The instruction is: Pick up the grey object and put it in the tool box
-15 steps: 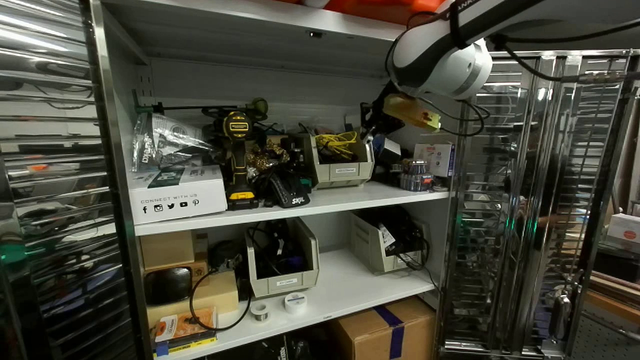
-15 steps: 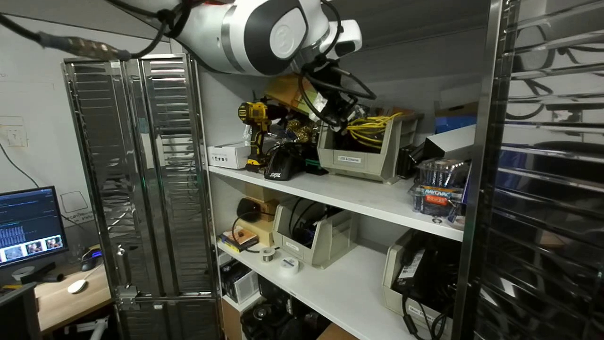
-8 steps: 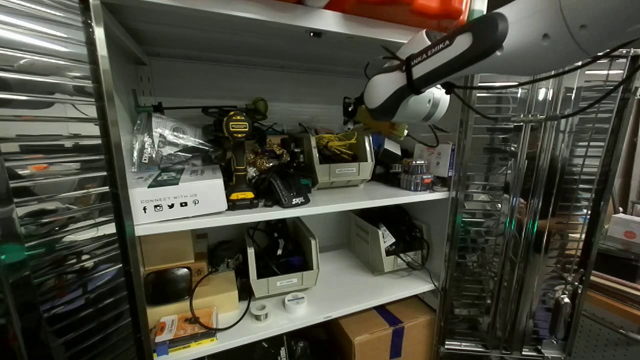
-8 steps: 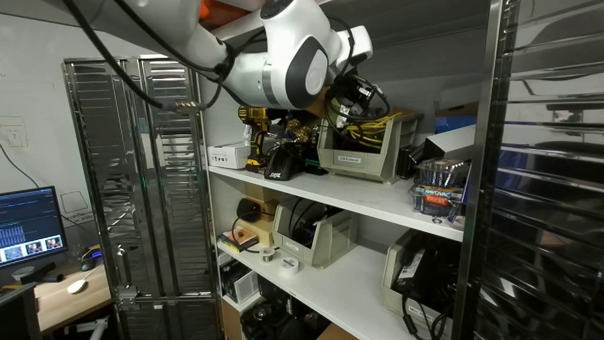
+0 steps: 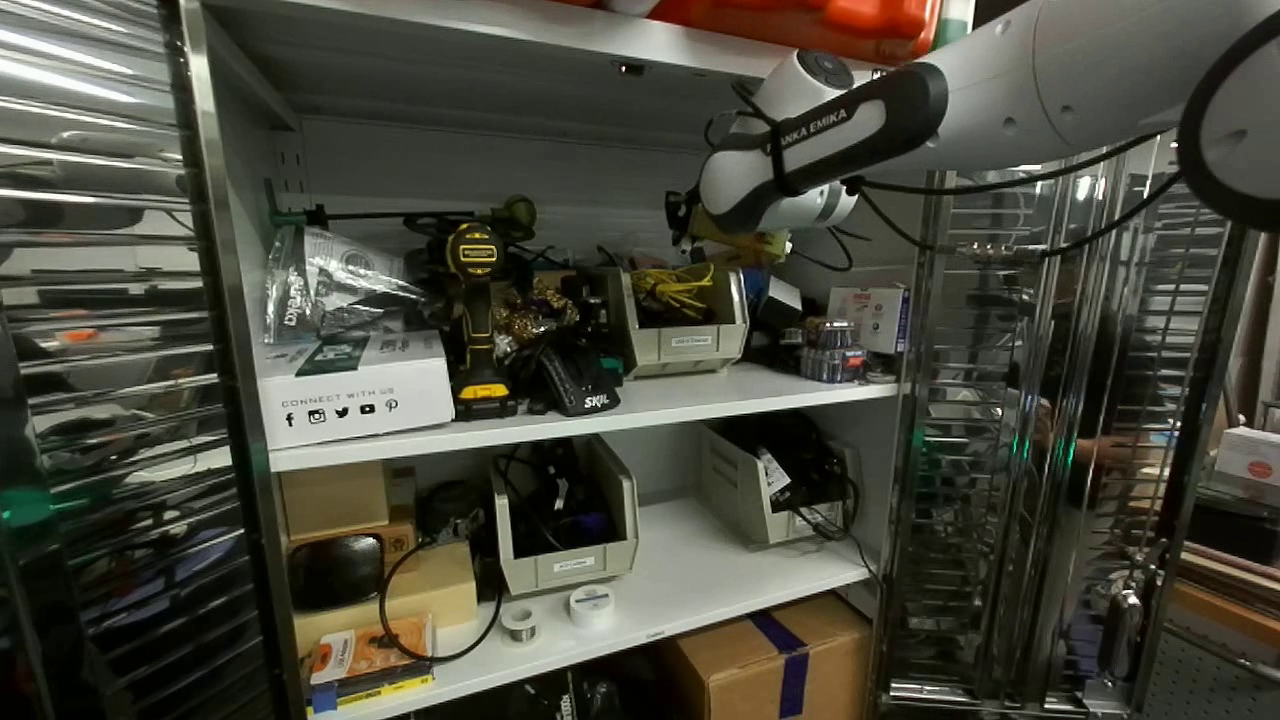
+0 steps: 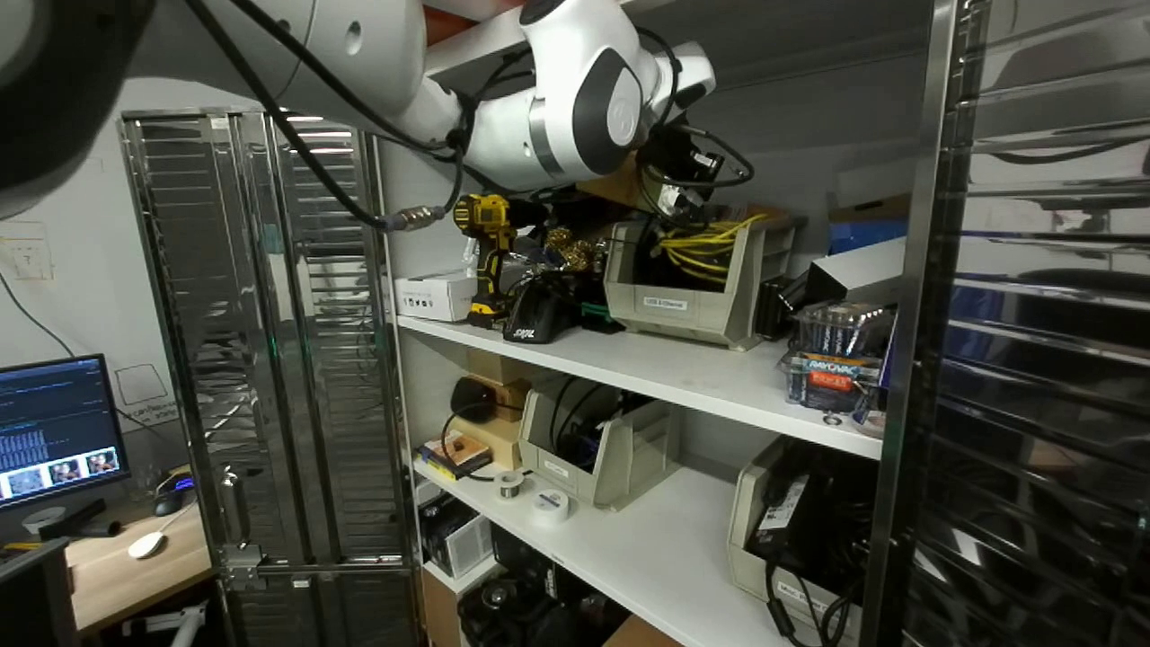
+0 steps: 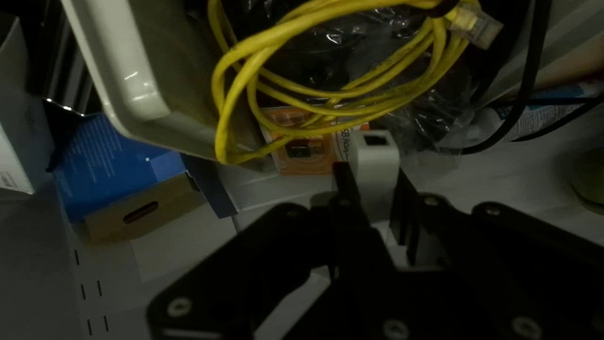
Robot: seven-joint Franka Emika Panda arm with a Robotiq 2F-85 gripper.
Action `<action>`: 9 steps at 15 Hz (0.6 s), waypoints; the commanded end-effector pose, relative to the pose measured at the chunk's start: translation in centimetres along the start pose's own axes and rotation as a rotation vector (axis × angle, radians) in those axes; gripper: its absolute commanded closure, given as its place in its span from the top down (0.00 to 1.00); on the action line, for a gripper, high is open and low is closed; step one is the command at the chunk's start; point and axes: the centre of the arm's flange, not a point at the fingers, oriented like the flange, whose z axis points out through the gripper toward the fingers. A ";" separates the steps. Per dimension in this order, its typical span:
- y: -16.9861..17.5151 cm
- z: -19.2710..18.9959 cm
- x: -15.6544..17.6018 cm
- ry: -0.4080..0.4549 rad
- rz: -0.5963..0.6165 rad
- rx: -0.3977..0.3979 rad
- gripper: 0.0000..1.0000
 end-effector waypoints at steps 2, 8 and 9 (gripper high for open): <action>-2.1 2.7 3.2 -0.006 -0.023 -0.024 0.45; -1.9 2.0 2.4 0.001 -0.036 -0.010 0.90; -1.9 1.7 2.3 0.003 -0.039 -0.007 0.99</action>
